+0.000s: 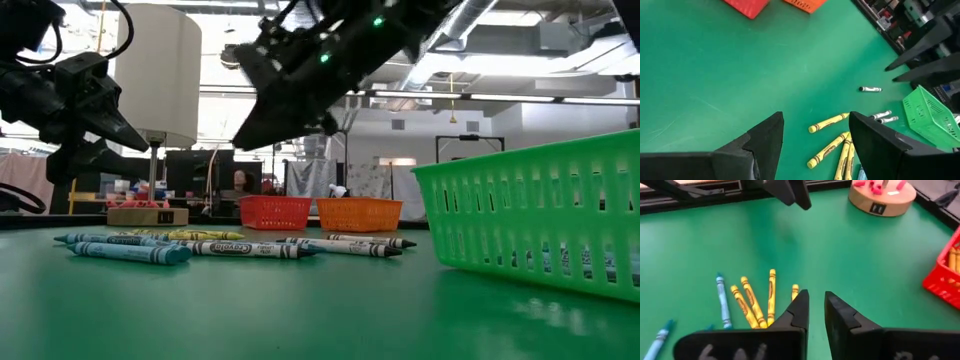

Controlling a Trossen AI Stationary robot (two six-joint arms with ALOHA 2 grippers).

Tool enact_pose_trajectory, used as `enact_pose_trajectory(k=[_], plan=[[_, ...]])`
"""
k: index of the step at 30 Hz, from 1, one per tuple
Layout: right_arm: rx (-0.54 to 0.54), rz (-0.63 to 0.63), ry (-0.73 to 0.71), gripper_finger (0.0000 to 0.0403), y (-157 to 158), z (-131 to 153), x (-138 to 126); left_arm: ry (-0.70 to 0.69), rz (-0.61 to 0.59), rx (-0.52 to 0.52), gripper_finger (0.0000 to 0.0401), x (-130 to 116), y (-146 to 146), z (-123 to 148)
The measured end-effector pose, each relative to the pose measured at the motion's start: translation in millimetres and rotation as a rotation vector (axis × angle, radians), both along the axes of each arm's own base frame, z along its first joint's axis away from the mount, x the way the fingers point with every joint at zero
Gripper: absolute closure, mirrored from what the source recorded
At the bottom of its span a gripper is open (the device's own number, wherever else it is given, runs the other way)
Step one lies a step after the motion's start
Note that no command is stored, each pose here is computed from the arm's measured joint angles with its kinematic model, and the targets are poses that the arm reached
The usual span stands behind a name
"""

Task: Sort crayons
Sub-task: Put the light green crayon into the red bin

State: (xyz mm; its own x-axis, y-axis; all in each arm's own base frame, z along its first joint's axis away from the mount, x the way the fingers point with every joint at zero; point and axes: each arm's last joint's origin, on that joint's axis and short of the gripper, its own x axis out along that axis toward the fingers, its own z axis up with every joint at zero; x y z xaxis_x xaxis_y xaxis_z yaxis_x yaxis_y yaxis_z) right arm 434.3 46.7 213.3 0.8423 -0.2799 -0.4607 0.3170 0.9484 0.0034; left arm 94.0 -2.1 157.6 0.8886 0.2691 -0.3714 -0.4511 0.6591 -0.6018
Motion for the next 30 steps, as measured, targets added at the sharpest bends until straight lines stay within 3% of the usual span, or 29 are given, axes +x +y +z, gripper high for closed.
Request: enact_pose_trajectory(k=[5,12,24,30], plan=[[-0.066,0.030,0.065,0.0346,3.1,-20.4,23.8,0.001,0.000,0.000,0.0186,0.0,0.0,-0.1],[-0.177,0.046,0.210,0.0342,6.7,-27.8,45.8,-0.001,0.000,-0.001,0.0186,0.0,0.0,0.0],[-0.182,0.055,0.215,0.0253,8.7,-28.9,50.5,-0.001,0.000,-0.002,0.0186,0.0,0.0,0.0],[-0.170,0.050,0.217,0.0240,11.0,-39.2,53.2,-0.001,0.000,-0.002,0.0186,0.0,0.0,0.0]])
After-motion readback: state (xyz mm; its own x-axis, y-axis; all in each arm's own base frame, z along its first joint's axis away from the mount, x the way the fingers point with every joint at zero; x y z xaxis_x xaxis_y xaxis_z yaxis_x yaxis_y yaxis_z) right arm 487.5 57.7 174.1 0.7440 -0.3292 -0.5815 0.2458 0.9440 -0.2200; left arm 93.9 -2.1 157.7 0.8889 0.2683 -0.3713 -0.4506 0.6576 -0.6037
